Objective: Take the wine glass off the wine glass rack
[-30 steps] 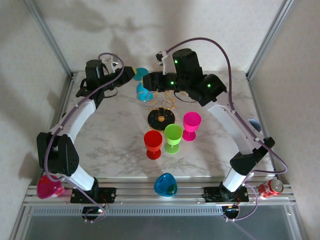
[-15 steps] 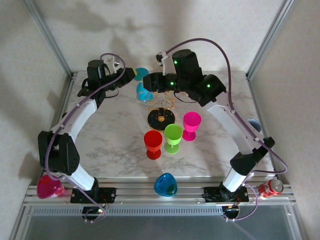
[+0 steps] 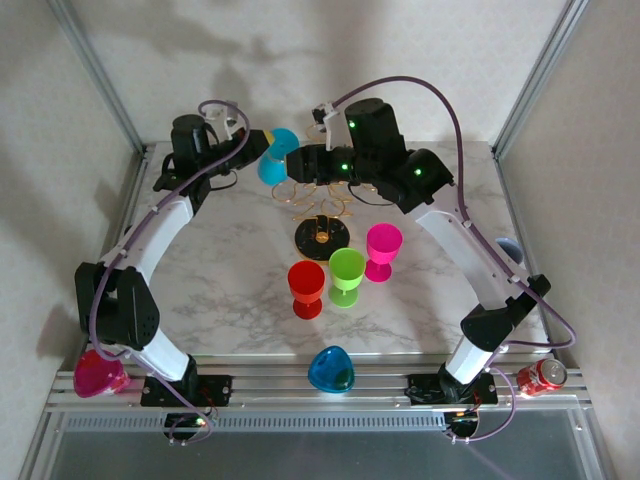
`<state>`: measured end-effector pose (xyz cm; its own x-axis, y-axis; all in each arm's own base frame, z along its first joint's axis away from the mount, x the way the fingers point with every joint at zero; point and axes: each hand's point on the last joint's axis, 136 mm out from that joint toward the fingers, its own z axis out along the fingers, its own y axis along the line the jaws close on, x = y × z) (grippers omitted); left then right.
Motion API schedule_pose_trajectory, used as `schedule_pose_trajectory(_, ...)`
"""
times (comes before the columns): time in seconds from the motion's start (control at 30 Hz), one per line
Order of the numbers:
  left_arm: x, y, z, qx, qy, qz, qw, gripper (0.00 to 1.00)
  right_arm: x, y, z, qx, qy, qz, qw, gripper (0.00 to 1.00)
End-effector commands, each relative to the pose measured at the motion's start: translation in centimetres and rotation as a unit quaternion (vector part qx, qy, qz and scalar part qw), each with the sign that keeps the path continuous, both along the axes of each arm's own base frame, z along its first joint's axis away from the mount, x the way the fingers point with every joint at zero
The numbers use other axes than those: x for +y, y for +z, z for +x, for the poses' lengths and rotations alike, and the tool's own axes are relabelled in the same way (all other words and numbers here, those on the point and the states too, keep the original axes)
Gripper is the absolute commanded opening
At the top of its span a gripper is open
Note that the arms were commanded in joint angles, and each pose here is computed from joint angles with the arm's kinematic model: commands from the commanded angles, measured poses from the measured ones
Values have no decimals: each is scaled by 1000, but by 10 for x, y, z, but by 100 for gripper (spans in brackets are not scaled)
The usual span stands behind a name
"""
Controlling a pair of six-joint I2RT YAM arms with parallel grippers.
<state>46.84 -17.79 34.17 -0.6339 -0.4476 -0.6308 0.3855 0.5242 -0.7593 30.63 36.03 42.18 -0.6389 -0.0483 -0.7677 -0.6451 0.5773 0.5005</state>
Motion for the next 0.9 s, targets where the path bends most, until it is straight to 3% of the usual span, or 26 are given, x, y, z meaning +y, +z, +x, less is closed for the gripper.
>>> schedule_pose_trajectory(0.0,-7,-2,-2,5,-18,-2,1000,0,-6,12,-3,-14,-4,12,1000,45)
schedule_pose_trajectory(0.87,-18,34,-8,19,-53,-78,995,0,-5,17,-5,-14,0,22,1000,45)
